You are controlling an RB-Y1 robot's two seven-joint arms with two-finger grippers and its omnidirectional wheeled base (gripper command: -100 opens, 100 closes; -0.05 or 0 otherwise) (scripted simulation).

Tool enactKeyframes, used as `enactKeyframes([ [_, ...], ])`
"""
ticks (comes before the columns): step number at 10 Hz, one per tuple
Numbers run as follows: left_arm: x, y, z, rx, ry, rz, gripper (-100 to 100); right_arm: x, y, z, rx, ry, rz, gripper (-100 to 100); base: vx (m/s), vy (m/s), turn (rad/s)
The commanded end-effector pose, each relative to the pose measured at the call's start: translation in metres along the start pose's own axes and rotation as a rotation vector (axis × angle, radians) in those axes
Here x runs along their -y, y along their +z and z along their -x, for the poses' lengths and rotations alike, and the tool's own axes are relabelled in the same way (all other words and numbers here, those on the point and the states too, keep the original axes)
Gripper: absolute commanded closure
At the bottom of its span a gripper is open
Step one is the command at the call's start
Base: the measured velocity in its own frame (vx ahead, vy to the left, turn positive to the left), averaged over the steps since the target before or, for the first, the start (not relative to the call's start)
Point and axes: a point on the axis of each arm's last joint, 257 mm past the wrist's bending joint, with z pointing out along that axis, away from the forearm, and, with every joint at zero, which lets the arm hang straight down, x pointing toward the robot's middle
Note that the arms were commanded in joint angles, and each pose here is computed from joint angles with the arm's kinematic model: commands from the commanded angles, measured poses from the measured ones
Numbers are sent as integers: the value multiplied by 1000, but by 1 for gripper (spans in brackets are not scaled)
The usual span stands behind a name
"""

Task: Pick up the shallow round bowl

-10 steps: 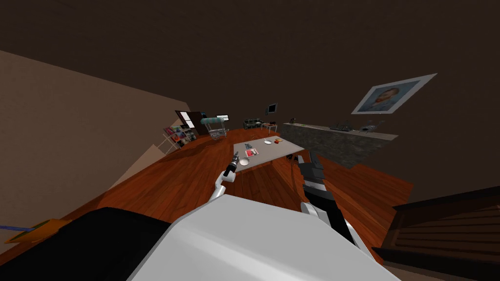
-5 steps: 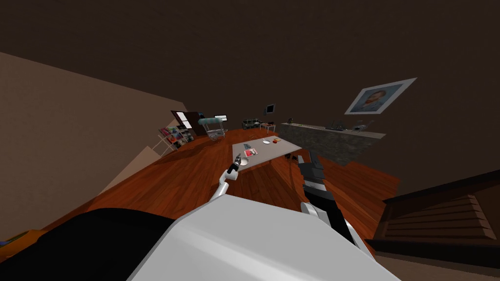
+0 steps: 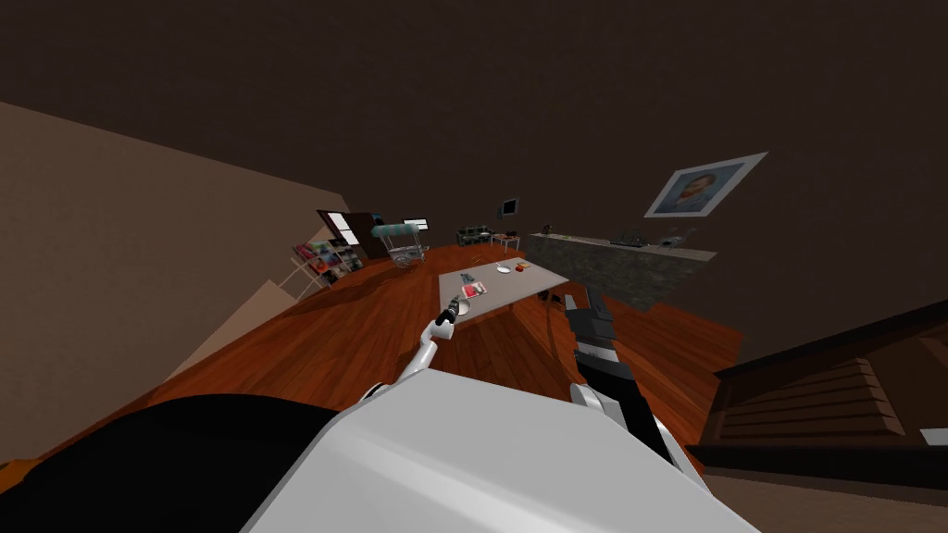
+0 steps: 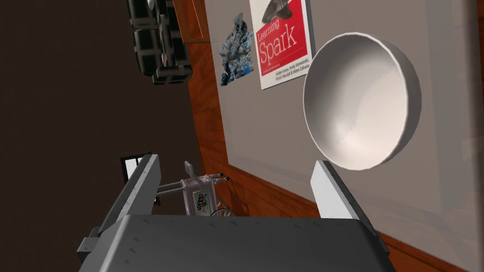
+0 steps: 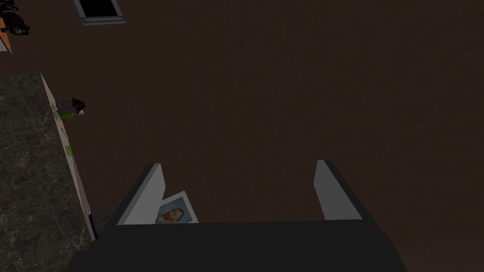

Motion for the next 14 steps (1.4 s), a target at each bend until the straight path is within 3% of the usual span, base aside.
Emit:
enactKeyframes([
  [1, -19, 6, -5, -9, -1, 71, -100, 0, 0, 0, 0, 0, 0, 0, 21, 26, -53],
  [2, -23, 6, -4, -8, -1, 83, -100, 0, 0, 0, 0, 0, 0, 0, 18, 24, -32],
  [7, -72, 15, -22, -33, 1, 265, -100, 0, 0, 0, 0, 0, 0, 0, 29, 30, -36],
  [12, -112, 12, -32, -46, 6, 398, -100, 0, 0, 0, 0, 0, 0, 0, 38, 37, -26],
  [13, -127, 9, -37, -53, 9, 455, -100, 0, 0, 0, 0, 0, 0, 0, 48, 44, -33],
  [14, -126, 9, -37, -53, 9, 453, -100, 0, 0, 0, 0, 0, 0, 0, 47, 37, -14],
])
